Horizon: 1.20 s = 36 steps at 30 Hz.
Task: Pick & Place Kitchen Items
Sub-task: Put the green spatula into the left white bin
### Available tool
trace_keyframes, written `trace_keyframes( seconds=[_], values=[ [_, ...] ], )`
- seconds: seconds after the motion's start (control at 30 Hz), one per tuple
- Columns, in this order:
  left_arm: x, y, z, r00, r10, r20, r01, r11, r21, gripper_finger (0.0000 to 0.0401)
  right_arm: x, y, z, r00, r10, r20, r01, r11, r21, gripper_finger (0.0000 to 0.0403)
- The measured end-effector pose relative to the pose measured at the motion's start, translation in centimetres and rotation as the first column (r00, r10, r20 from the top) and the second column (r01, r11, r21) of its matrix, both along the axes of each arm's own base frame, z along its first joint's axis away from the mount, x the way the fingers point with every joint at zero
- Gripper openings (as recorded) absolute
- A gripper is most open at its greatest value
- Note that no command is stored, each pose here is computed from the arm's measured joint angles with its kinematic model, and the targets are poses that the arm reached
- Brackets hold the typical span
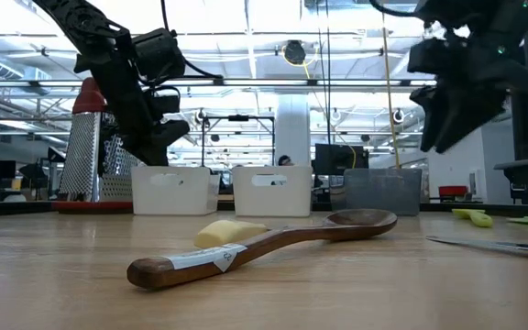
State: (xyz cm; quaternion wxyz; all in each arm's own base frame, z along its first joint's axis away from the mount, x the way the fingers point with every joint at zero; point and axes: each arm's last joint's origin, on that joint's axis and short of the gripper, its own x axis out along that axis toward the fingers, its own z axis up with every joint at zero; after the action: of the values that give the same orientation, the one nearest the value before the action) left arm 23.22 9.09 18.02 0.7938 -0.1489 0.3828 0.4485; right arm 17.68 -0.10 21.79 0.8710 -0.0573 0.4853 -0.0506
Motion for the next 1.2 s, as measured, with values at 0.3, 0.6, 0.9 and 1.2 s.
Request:
trace_keyframes(
  seconds=[0.3,0.6,0.9,1.2],
  values=[
    [0.5,-0.1,0.2,0.998,-0.02,0.057,0.021,1.0,-0.007,0.0076,0.4,-0.2,-0.3,0.857,-0.515,-0.007,0.488,0.808,0.329,0.0155],
    [0.6,-0.1,0.3,0.996,-0.034,0.077,0.036,0.999,-0.022,0.0076,-1.5,1.0,-1.4,0.66,-0.688,-0.302,0.748,0.561,0.356,0.0155],
    [0.7,-0.1,0.4,0.996,-0.034,0.087,0.035,0.999,-0.016,0.0076,-3.3,1.1,-2.6,0.382,-0.852,-0.359,0.921,0.32,0.22,0.0155],
    [1.1,0.0,0.7,0.992,-0.077,0.1,0.074,0.997,0.028,0.0076,-4.8,1.1,-6.3,0.261,-0.868,-0.423,0.963,0.202,0.18,0.0155]
  ],
)
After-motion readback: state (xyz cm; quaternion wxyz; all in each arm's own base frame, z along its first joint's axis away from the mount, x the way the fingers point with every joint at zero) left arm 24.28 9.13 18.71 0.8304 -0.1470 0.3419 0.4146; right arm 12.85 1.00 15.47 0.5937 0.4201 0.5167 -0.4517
